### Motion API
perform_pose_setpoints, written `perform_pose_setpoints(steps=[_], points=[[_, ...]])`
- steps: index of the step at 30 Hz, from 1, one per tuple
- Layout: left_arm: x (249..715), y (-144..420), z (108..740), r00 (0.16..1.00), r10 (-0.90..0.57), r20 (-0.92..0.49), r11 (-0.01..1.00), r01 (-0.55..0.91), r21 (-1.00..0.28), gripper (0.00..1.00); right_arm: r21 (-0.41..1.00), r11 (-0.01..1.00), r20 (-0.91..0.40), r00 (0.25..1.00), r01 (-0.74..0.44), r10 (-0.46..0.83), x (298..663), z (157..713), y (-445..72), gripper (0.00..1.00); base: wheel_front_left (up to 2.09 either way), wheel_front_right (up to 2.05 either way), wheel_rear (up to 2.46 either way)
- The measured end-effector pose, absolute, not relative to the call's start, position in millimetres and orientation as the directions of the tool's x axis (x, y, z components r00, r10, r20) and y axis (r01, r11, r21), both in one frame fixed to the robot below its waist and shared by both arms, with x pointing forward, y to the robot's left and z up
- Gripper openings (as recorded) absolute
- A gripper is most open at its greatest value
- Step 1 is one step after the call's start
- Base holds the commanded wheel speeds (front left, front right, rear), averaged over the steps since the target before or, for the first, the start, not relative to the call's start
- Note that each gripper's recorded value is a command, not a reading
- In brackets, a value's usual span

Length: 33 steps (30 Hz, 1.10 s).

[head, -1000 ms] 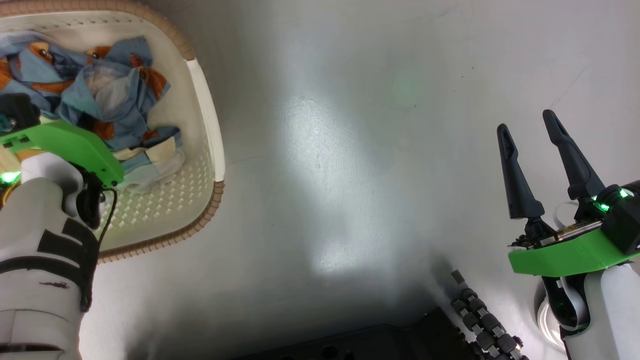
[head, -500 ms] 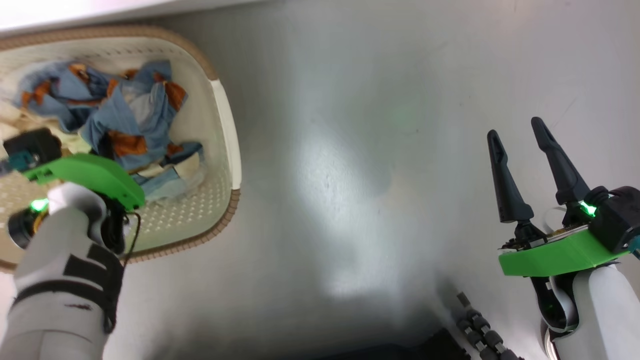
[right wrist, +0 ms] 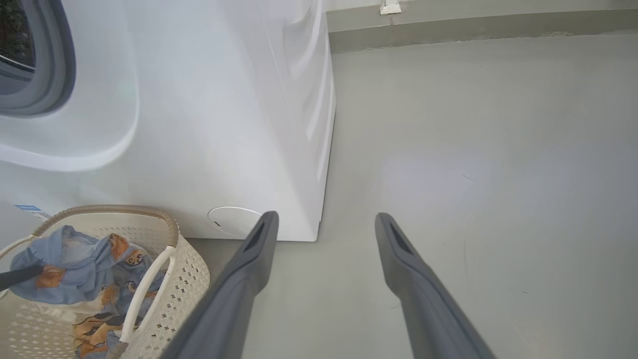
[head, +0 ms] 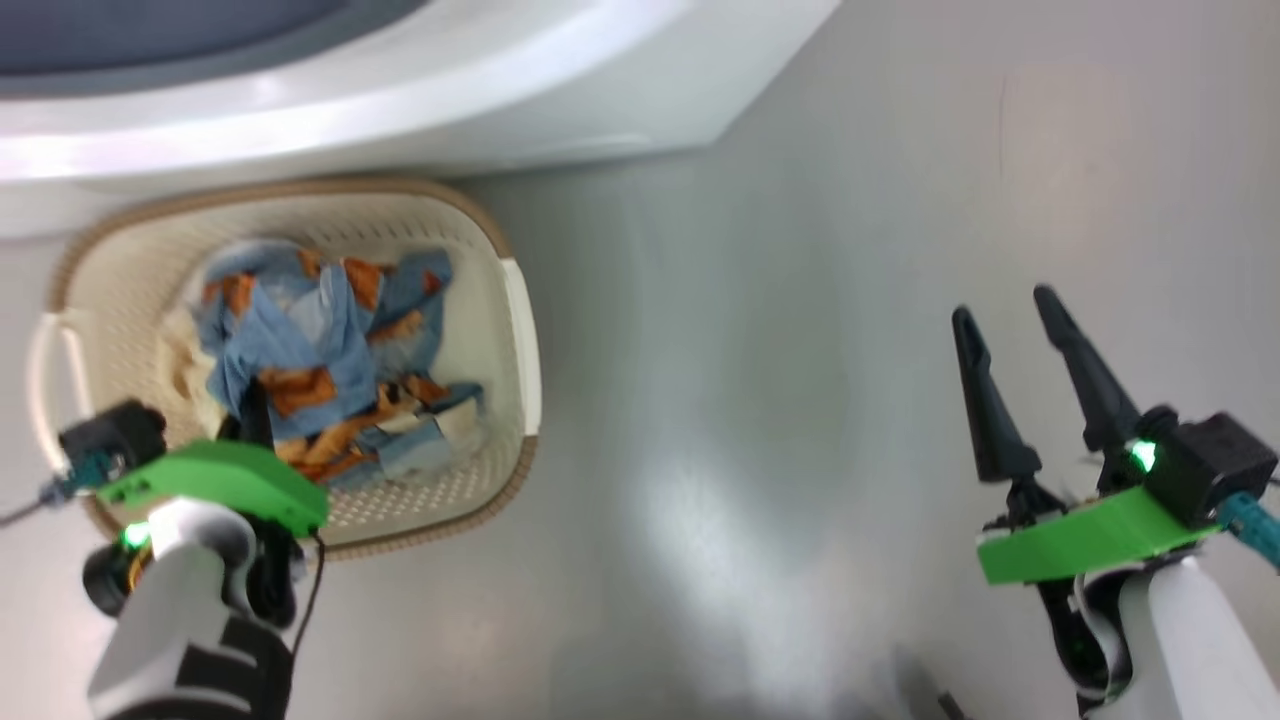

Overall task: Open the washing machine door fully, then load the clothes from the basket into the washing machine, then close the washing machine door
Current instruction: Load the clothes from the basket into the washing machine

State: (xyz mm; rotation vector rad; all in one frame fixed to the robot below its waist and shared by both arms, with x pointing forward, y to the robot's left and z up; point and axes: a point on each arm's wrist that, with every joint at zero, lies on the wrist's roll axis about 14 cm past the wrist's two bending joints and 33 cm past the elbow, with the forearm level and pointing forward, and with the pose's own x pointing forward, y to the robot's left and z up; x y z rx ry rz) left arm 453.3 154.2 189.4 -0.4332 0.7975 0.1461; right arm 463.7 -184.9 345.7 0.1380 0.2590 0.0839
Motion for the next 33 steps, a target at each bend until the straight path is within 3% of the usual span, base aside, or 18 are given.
perform_pose_setpoints(steps=[13, 20, 33], points=[[411.8, 179.2, 293.1, 0.846, 0.029, -0.532, 0.909, -0.244, -0.338, 0.00, 0.187, 0.976, -0.184, 0.972, -0.107, 0.142, 420.7, 399.2, -162.5, 1.00, 0.00, 0.00, 0.00], [387.2, 193.9, 358.6, 0.926, 0.071, -0.371, 0.940, -0.186, -0.286, 0.00, 0.203, 0.970, -0.123, 0.979, -0.135, 0.162, 397.0, 429.8, -151.2, 1.00, 0.00, 0.00, 0.00], [334.7, 200.8, 450.1, 0.983, 0.146, -0.114, 0.955, -0.170, -0.245, 0.00, 0.142, 0.960, -0.019, 0.969, -0.240, 0.245, 364.6, 471.8, -126.2, 1.00, 0.00, 0.00, 0.00]])
